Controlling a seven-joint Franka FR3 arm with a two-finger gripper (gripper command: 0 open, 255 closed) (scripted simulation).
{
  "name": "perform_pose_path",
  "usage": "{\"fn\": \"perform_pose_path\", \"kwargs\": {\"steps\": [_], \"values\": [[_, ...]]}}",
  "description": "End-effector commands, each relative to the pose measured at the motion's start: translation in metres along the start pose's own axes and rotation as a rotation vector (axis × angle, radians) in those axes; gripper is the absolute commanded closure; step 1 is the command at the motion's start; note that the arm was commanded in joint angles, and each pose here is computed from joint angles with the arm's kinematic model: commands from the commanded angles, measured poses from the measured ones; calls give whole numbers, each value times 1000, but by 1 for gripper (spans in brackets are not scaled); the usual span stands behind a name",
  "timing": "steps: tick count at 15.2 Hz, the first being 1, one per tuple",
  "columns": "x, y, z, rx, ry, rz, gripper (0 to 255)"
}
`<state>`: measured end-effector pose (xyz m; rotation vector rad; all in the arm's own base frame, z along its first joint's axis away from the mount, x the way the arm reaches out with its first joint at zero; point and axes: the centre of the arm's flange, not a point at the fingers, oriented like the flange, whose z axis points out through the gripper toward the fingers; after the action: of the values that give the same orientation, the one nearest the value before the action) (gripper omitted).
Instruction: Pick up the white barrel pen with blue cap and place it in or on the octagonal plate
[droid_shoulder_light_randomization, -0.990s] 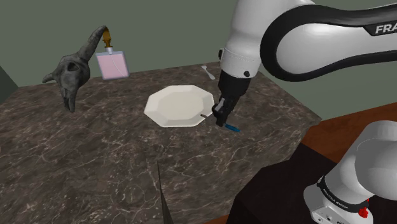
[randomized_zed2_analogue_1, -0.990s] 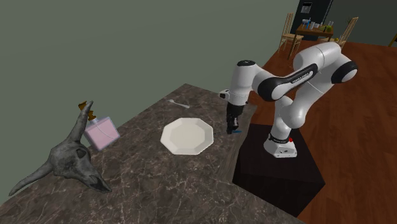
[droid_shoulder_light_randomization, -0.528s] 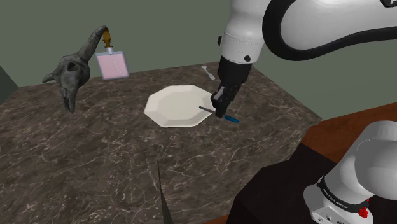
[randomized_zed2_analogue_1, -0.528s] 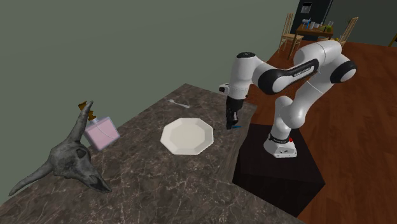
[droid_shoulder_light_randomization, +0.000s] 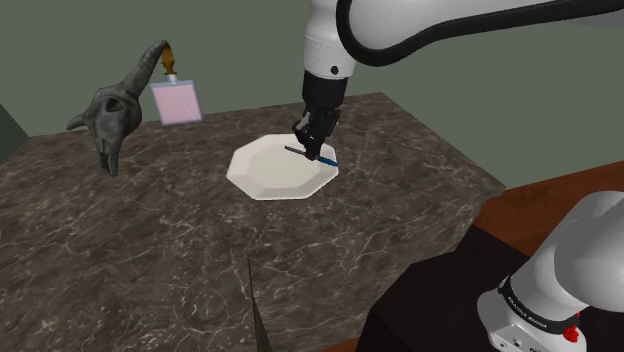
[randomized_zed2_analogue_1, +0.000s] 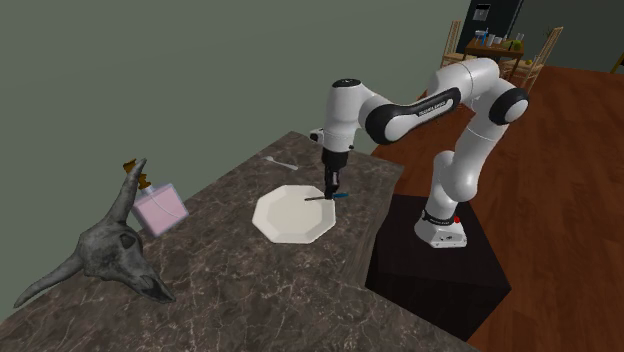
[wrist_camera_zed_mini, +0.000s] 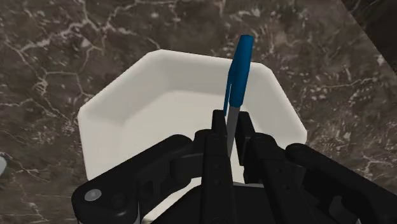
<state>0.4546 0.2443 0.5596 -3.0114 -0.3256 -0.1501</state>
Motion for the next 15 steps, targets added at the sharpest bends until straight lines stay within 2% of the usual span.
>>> {"fn": "perform_pose_path", "kwargs": {"steps": [1,6,15], "values": [[27,7,2,0,0,0,255],[96,22,5,0,0,0,255],[91,26,52,0,0,0,255]]}}
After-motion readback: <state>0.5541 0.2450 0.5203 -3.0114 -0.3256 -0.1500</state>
